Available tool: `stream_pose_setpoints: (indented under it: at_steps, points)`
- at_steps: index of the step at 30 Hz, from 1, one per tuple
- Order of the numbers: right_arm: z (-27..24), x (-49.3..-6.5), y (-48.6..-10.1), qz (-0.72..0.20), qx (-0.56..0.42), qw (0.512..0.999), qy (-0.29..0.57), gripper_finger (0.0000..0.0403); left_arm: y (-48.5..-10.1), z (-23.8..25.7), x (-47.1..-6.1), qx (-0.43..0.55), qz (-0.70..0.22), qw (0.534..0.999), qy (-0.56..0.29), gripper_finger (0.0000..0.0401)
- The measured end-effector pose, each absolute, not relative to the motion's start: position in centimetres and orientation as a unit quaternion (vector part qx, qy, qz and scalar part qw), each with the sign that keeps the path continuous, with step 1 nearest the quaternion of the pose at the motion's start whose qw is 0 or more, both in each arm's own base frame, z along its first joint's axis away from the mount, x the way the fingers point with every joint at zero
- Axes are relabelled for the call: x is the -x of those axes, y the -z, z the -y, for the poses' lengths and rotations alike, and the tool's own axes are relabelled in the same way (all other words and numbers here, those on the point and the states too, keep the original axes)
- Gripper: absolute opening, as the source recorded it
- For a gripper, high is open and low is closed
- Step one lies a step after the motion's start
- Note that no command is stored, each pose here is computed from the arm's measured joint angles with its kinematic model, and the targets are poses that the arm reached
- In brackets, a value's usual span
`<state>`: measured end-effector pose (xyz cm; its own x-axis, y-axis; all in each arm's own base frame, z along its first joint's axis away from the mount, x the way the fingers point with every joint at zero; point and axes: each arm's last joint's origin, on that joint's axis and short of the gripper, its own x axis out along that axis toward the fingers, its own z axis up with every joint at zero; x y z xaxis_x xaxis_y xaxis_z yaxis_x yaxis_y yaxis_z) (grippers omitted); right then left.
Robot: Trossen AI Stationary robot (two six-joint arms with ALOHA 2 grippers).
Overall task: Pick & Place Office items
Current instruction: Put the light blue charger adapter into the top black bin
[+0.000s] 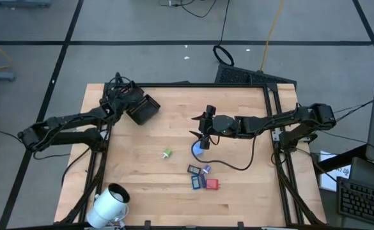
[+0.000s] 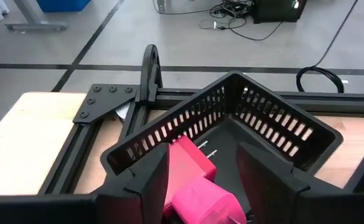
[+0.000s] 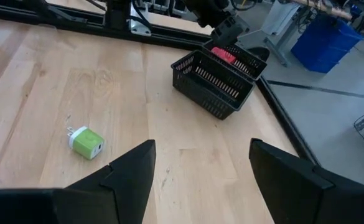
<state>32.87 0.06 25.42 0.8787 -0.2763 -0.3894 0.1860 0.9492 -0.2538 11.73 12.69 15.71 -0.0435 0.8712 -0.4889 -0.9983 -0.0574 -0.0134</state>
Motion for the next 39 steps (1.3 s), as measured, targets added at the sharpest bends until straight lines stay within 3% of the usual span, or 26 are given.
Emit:
stream_pose_setpoints:
  at_steps: [10,20,27,39]
  points:
    - [-0.9,-32.4,-23.8,-0.284,0.036,0.958,-0.008,0.0254,-16.0,-12.8,-12.5,0.193,-0.188,0.73,-0.627,0.0165]
    - [-2.7,-32.5,-19.0,-0.333,0.035,0.941,-0.05,0.0254,-16.6,-12.9,-13.4,0.22,-0.159,0.786,-0.555,0.0172]
    - [-3.9,-33.0,-16.7,-0.368,-0.08,0.914,-0.149,0.0254,-17.2,-12.9,-14.0,0.231,-0.139,0.826,-0.494,0.0188]
    - [-1.6,-32.1,-14.6,-0.461,-0.095,0.883,-0.007,0.0254,-17.5,-12.7,-14.5,0.227,-0.121,0.84,-0.478,0.0194]
